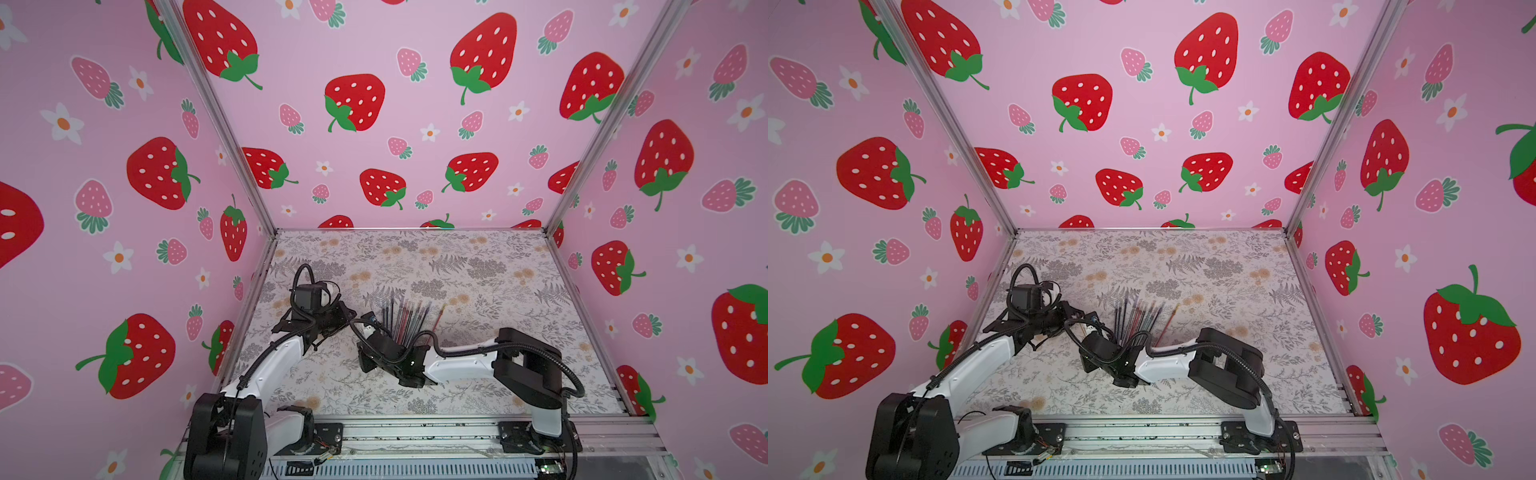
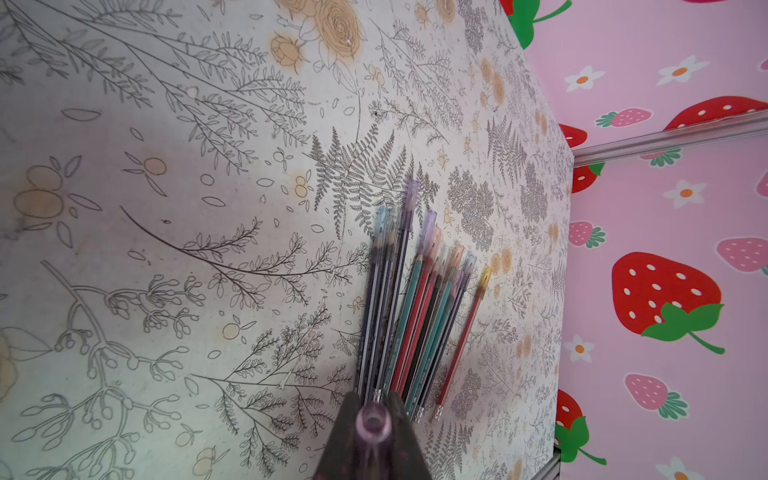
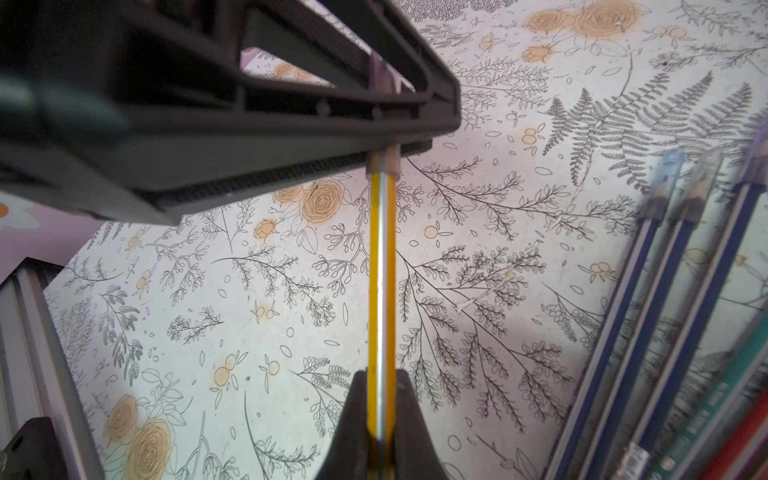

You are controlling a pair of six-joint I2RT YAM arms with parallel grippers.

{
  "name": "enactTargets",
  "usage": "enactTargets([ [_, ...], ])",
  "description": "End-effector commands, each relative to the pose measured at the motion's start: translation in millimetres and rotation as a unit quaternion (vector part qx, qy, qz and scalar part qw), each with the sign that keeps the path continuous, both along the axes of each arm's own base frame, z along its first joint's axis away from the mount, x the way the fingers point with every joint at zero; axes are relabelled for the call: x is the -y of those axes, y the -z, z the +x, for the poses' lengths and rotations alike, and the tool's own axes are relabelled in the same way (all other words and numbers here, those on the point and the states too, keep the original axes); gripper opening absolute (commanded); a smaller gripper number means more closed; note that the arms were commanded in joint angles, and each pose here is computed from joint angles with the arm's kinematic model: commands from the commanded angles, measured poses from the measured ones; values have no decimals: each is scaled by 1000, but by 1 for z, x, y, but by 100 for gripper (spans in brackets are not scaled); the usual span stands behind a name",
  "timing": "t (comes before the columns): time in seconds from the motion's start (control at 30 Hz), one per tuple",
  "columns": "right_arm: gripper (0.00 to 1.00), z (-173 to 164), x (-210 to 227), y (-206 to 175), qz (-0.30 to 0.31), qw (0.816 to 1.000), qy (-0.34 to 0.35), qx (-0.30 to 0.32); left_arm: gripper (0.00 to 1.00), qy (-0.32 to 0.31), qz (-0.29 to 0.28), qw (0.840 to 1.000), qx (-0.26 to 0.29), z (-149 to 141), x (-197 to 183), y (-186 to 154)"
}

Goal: Remove the protective cover of the pencils
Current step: Remove the protective sleeve from the pencil, then place the pencil at the center of the board.

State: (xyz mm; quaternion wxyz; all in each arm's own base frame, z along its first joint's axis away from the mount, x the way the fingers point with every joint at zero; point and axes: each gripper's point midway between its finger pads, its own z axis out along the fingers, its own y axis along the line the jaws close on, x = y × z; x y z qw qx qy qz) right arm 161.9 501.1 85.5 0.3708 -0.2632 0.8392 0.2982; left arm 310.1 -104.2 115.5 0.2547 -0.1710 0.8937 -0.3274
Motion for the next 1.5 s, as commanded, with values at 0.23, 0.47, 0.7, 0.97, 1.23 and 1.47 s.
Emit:
enactTargets([
  [0.23,0,-16,8,6,-24,1000,-17,0,0,-80,58,993,57,51,-44,-29],
  [0.47,0,-16,8,4,-23,1000,-16,-1,0,-94,63,993,40,58,-52,-21],
  [0.7,0,-18,6,6,-22,1000,-17,-6,0,-129,57,989,35,64,-70,-23],
  [0.97,0,-18,4,10,-23,1000,-11,-10,0,-187,76,979,26,65,-97,-29],
  [1.23,0,4,18,31,-110,989,92,-35,0,-205,131,970,-26,65,-115,1],
  [1.47,0,6,14,56,-167,978,110,-62,0,-184,130,972,-68,81,-111,26],
])
